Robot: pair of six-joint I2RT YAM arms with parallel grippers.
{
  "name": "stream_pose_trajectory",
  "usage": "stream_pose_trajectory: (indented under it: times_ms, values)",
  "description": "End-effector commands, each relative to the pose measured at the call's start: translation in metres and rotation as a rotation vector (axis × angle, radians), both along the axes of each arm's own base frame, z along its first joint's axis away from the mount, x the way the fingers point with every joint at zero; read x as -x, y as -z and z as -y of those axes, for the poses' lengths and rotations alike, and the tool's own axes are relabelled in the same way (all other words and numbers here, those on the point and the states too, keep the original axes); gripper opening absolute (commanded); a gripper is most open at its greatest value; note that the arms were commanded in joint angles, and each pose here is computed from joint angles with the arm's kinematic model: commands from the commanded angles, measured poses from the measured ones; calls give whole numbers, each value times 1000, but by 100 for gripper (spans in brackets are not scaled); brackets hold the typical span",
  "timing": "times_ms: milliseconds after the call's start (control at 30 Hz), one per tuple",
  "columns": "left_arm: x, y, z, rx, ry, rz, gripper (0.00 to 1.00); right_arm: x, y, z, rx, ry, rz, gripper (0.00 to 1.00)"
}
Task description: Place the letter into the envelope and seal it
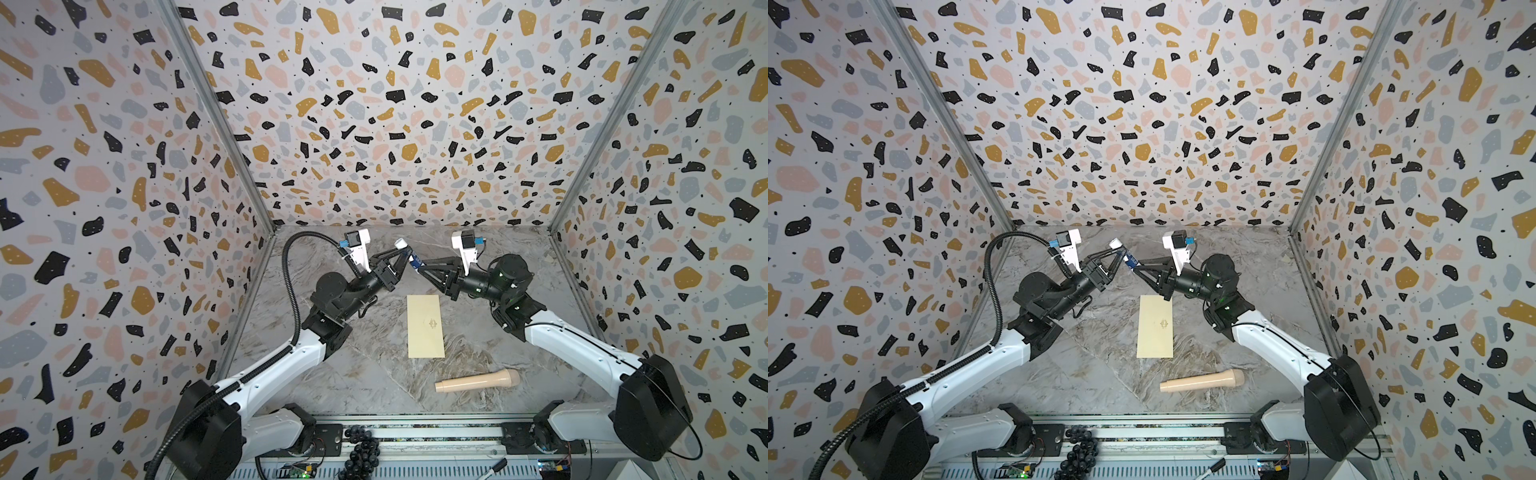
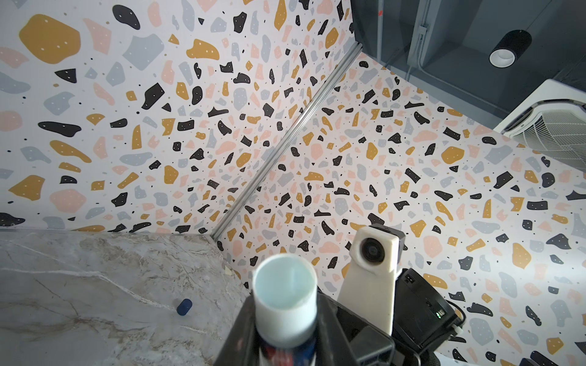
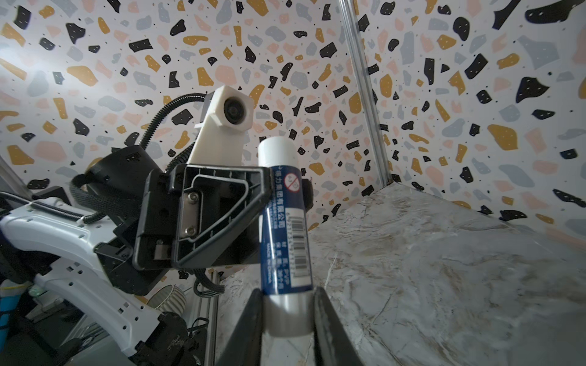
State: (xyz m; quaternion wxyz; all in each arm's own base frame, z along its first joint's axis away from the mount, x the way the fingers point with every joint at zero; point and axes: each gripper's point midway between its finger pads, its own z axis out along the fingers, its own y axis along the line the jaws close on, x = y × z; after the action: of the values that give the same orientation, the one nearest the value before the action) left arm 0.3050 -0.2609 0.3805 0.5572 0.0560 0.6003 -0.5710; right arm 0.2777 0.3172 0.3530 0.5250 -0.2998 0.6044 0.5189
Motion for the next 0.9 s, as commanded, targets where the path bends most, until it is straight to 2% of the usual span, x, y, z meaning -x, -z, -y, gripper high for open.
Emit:
stream_pose_trajectory:
  times_ms: [0,167,467,667,867]
  values:
    - [0,-3,-4,-31,-24,44,0,-13,-32,11,75,244,183,0]
    - [-1,-1,-3,-35,-24,38,0,-7,-38,0,209,413,341,0]
    - [-3,1,-1,-38,-22,34,0,5,-39,-23,438,633,596,0]
    - [-4,1,-1,-38,-19,33,0,12,-24,-43,609,732,774,0]
    - [-4,0,-1,-35,-19,34,0,16,-9,-52,718,816,901,0]
